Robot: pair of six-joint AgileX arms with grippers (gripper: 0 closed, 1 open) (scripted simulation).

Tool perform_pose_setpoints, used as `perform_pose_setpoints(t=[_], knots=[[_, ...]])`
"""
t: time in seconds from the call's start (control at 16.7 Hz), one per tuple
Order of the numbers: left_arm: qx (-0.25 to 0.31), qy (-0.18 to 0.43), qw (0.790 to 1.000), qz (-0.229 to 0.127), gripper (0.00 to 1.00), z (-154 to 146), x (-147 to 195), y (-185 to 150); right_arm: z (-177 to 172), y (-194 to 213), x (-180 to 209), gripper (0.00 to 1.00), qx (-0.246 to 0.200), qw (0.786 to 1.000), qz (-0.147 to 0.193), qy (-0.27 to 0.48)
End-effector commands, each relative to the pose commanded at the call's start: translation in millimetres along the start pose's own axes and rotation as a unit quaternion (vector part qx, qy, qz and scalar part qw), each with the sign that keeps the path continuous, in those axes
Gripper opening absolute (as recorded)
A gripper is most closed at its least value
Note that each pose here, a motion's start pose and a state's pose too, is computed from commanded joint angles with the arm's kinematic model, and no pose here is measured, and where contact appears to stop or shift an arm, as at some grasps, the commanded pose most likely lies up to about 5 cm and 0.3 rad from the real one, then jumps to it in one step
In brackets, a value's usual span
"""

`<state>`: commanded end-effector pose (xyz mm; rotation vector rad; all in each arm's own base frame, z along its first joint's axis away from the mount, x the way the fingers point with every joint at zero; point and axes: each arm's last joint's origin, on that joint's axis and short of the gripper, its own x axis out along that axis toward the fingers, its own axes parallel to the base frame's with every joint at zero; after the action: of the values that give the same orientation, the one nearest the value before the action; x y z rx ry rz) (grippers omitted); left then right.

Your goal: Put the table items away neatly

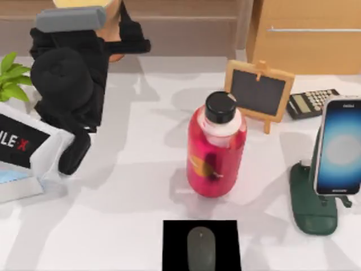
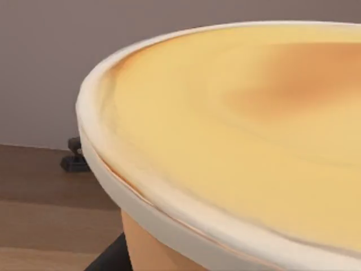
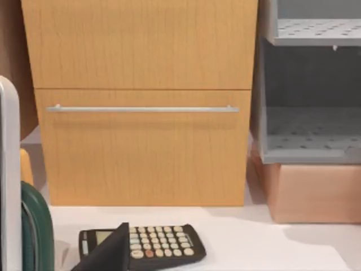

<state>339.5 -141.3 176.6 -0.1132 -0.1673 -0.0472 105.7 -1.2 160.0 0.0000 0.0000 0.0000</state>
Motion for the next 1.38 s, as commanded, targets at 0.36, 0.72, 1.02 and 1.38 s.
perform_pose_setpoints(t=[0.36,0.72,1.02,1.38], knots=[[0.007,0.005,1.0,-0.006,0.0,41,50,-8,0,0,0,1.0,0.0,1.0,0.0,0.0],[0.03,0.066,0.997,0.001,0.0,54,95,-7,0,0,0,1.0,0.0,1.0,0.0,0.0],[0.045,0.11,0.993,0.011,0.0,57,120,-6,0,0,0,1.0,0.0,1.0,0.0,0.0],[0.051,0.132,0.99,0.014,0.0,54,128,-6,0,0,0,1.0,0.0,1.0,0.0,0.0]])
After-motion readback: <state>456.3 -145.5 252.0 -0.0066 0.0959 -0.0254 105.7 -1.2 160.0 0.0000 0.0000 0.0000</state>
